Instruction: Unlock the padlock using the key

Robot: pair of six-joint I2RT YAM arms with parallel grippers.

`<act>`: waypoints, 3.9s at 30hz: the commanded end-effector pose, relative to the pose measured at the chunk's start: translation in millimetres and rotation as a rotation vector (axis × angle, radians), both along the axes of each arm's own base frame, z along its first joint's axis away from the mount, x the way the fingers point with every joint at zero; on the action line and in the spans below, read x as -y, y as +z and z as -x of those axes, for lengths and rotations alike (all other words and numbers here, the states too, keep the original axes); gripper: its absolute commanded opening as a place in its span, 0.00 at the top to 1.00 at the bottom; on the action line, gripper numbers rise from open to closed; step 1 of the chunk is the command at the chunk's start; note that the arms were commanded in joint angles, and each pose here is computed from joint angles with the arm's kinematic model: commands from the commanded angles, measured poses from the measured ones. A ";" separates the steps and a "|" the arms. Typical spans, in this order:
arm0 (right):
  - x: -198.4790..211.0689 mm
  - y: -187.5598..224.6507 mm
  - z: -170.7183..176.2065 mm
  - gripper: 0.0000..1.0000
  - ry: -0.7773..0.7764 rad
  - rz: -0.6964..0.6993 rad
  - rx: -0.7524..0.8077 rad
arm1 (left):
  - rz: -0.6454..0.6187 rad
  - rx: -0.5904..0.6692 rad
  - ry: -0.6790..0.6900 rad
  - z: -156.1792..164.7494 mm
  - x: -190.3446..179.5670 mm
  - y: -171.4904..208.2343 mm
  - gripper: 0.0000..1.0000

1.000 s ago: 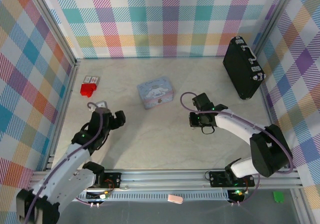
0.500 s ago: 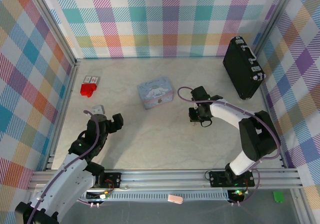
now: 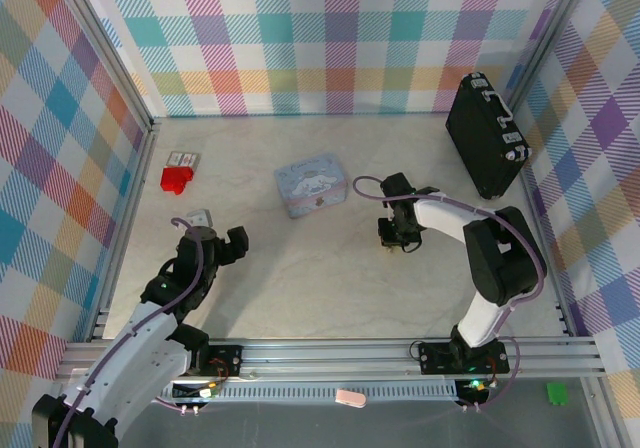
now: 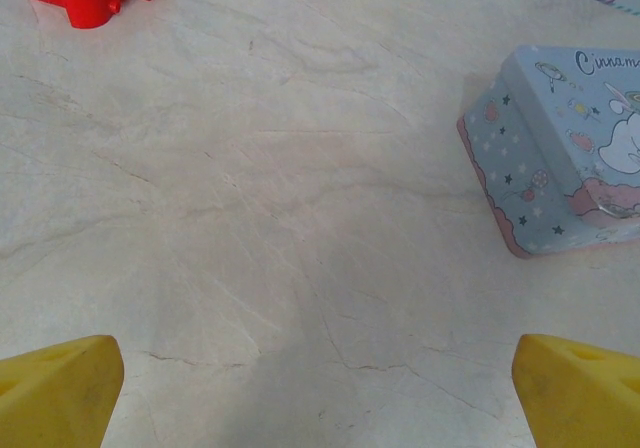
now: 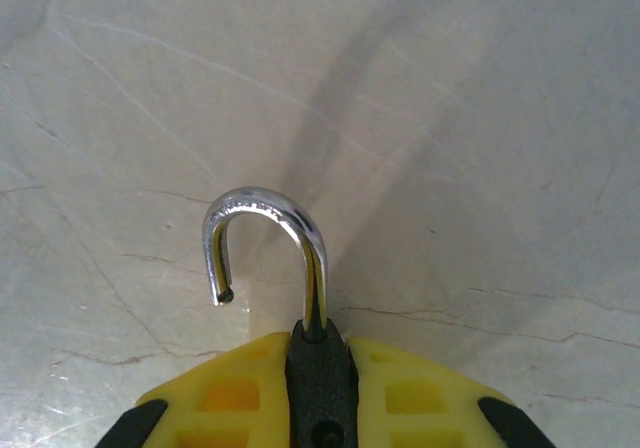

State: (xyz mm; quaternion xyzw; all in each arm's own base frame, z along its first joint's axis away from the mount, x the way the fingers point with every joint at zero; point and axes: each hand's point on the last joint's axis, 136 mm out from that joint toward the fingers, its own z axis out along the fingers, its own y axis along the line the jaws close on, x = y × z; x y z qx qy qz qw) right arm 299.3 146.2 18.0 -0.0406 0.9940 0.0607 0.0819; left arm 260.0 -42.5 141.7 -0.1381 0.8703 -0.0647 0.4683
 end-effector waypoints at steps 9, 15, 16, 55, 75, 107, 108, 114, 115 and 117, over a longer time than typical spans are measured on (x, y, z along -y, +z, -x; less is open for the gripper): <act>-2.4 -1.5 -0.5 0.89 0.023 -0.013 -0.034 | -0.010 0.016 -0.002 -2.4 -1.3 2.0 0.01; -2.7 0.2 2.2 0.86 0.029 -0.018 -0.038 | -0.013 0.013 0.000 -2.6 -1.6 1.6 0.01; -2.5 0.9 2.0 0.85 0.029 -0.018 -0.036 | -0.013 0.013 0.002 -2.7 -2.0 1.5 0.01; 30.7 179.8 20.6 0.42 -0.006 -0.149 0.604 | -0.094 0.034 0.204 -5.8 -36.1 19.4 0.00; 129.0 117.0 -36.7 0.01 -0.259 0.240 0.871 | -0.554 0.132 0.300 -90.8 -65.7 -8.7 0.00; 140.8 74.6 -97.5 0.01 -0.201 0.024 1.036 | -0.279 0.197 0.033 -135.7 -46.0 -56.5 0.00; 141.1 74.3 -97.3 0.01 -0.201 0.026 1.035 | -0.278 0.198 0.033 -136.1 -45.9 -56.0 0.00; 138.7 74.4 -98.0 0.01 -0.186 0.019 1.032 | -0.275 0.196 0.033 -136.3 -46.4 -56.2 0.00; 138.6 74.6 -98.1 0.01 -0.186 0.018 1.033 | -0.274 0.198 0.033 -136.4 -46.1 -55.7 0.00; 135.1 74.3 -99.1 0.01 -0.167 0.007 1.027 | -0.275 0.196 0.032 -136.3 -46.1 -56.2 0.00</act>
